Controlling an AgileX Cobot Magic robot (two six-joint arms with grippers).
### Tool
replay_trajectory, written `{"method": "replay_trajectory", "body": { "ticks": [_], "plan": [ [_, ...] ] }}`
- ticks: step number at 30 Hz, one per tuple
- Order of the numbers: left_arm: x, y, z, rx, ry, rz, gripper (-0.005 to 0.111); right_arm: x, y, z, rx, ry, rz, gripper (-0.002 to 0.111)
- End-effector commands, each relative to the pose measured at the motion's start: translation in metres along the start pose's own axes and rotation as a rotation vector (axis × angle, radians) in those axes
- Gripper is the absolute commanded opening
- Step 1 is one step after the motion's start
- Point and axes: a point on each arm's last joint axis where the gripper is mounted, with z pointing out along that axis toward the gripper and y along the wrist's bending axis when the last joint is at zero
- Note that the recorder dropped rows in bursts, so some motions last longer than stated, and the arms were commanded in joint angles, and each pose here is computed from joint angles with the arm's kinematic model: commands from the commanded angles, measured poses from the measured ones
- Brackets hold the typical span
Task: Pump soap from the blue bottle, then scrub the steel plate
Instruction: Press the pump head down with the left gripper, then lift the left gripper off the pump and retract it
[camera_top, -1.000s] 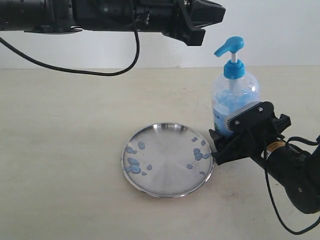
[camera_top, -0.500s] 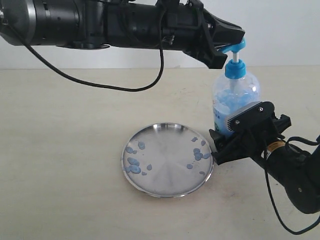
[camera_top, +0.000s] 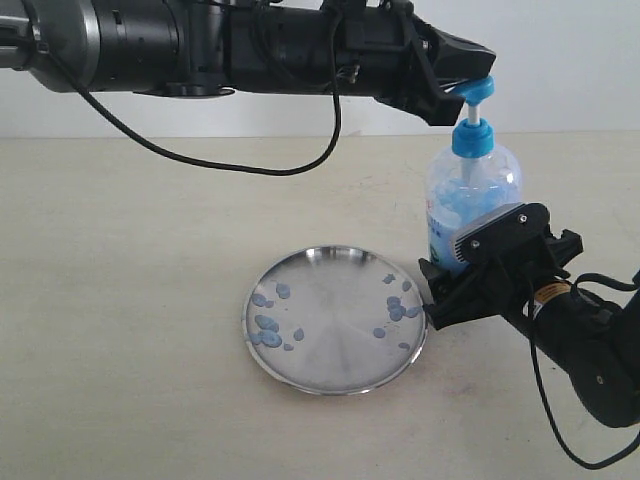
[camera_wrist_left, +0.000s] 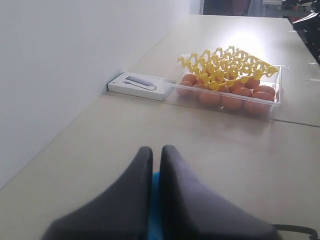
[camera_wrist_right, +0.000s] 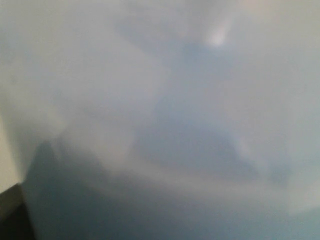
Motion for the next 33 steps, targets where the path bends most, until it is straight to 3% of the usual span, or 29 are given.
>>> {"method": "replay_trajectory", "body": {
  "ticks": [1,6,16,26,29,30,33],
  "plan": [
    [0.012,-0.001,0.005,0.017,0.063,-0.04,0.004,0.012,0.005,-0.002,-0.045,0.088,-0.033,0.0],
    [0.023,-0.004,0.005,0.045,0.157,-0.041,0.004,0.013,0.005,-0.002,-0.047,0.095,-0.033,0.0],
    [0.05,-0.003,0.015,0.077,0.211,-0.082,0.004,0.013,0.005,-0.002,-0.048,0.097,-0.033,0.0],
    [0.054,0.0,0.017,0.051,0.218,-0.083,0.004,0.013,0.005,-0.002,-0.048,0.097,-0.033,0.0],
    [0.045,0.004,0.017,0.013,0.145,-0.065,0.004,0.013,0.005,-0.002,-0.048,0.097,-0.033,0.0],
    [0.031,0.005,0.014,-0.014,0.074,-0.034,0.004,0.013,0.005,-0.002,-0.048,0.097,-0.033,0.0],
    [0.006,0.01,0.002,-0.109,0.063,0.094,0.004,0.013,0.005,-0.002,-0.045,0.095,0.012,0.0]
  ]
}}
